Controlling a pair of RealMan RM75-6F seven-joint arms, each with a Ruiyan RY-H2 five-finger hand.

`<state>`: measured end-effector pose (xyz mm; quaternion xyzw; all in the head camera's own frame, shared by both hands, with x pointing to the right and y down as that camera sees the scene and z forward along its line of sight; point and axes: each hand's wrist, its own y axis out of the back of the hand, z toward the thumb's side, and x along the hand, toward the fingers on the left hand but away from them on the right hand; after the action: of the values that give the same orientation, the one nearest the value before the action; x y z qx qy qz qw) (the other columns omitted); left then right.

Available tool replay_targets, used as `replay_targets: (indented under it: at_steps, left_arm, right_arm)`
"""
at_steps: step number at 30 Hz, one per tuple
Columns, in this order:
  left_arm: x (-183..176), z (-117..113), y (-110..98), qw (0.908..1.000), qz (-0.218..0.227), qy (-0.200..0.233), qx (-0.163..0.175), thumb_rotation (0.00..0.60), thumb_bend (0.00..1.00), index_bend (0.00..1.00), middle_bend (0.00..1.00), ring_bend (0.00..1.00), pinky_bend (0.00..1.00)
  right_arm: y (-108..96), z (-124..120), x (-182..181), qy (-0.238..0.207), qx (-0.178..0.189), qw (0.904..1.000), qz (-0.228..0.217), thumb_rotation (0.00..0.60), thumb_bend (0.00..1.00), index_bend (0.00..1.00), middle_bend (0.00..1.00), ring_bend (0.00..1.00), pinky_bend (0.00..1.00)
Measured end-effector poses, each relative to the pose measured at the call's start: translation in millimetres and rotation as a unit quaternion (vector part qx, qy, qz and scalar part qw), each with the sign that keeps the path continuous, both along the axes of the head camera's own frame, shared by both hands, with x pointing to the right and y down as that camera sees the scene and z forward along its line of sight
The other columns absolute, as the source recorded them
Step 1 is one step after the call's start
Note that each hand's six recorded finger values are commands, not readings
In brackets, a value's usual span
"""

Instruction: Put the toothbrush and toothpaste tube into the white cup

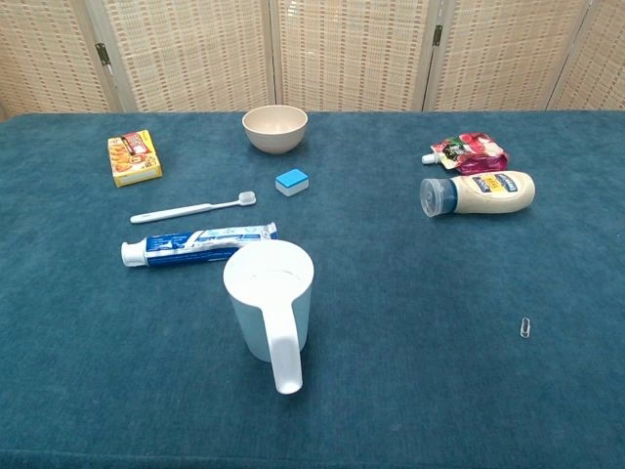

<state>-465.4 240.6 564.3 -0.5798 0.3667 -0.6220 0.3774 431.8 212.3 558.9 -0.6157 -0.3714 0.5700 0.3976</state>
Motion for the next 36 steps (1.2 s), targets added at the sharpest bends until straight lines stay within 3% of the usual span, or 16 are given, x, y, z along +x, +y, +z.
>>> replay_targets:
  at_steps: [13,18,21,23,25,29,33,36]
  left_arm:
    - [3.5,-0.7,-4.5,0.9999,0.005,0.010,0.007,0.600,0.26,0.09,0.16,0.14,0.22]
    - [8.2,-1.5,-16.7,0.9995,0.012,0.022,0.019,0.600,0.26,0.10,0.16,0.15,0.22]
    - [12.4,-1.7,-27.7,0.9991,0.023,0.026,0.025,0.600,0.26,0.16,0.19,0.21,0.22]
    - [15.9,-1.4,-36.1,0.9987,0.030,0.031,0.029,0.600,0.26,0.19,0.26,0.29,0.24]
    - [20.6,0.0,-47.8,0.9980,0.036,0.042,0.032,0.600,0.26,0.22,0.39,0.42,0.31]
    - [29.3,5.8,-72.5,0.9963,0.040,0.069,0.033,0.600,0.26,0.28,0.66,0.64,0.63]
    - [42.5,13.6,-104.6,0.9940,0.052,0.089,0.038,0.600,0.26,0.34,0.81,0.78,0.85]
    - [52.4,22.0,-124.4,0.9933,0.064,0.091,0.033,0.600,0.26,0.35,0.86,0.84,0.92]
  right_arm:
    - [3.8,-3.3,0.5,-0.005,0.002,1.0000,0.003,0.600,0.17,0.00,0.14,0.10,0.10]
    - [-0.4,-6.8,-2.5,-0.006,0.008,0.9999,-0.003,0.600,0.17,0.00,0.14,0.10,0.10]
    - [-2.5,-9.5,-4.6,-0.011,0.014,0.9998,-0.006,0.600,0.17,0.00,0.14,0.10,0.10]
    - [-3.1,-9.5,-5.1,-0.010,0.013,0.9998,-0.008,0.600,0.17,0.00,0.14,0.10,0.10]
    - [-3.5,-9.4,-6.2,-0.008,0.010,0.9998,-0.012,0.600,0.17,0.00,0.14,0.10,0.10]
    - [-4.5,-11.1,-8.0,-0.008,0.008,0.9998,-0.017,0.600,0.17,0.00,0.14,0.10,0.10]
    - [-5.3,-13.7,-8.9,-0.006,0.009,0.9998,-0.019,0.600,0.17,0.00,0.14,0.10,0.10]
    - [-4.8,-14.9,-9.3,-0.005,0.009,0.9998,-0.019,0.600,0.17,0.00,0.14,0.10,0.10]
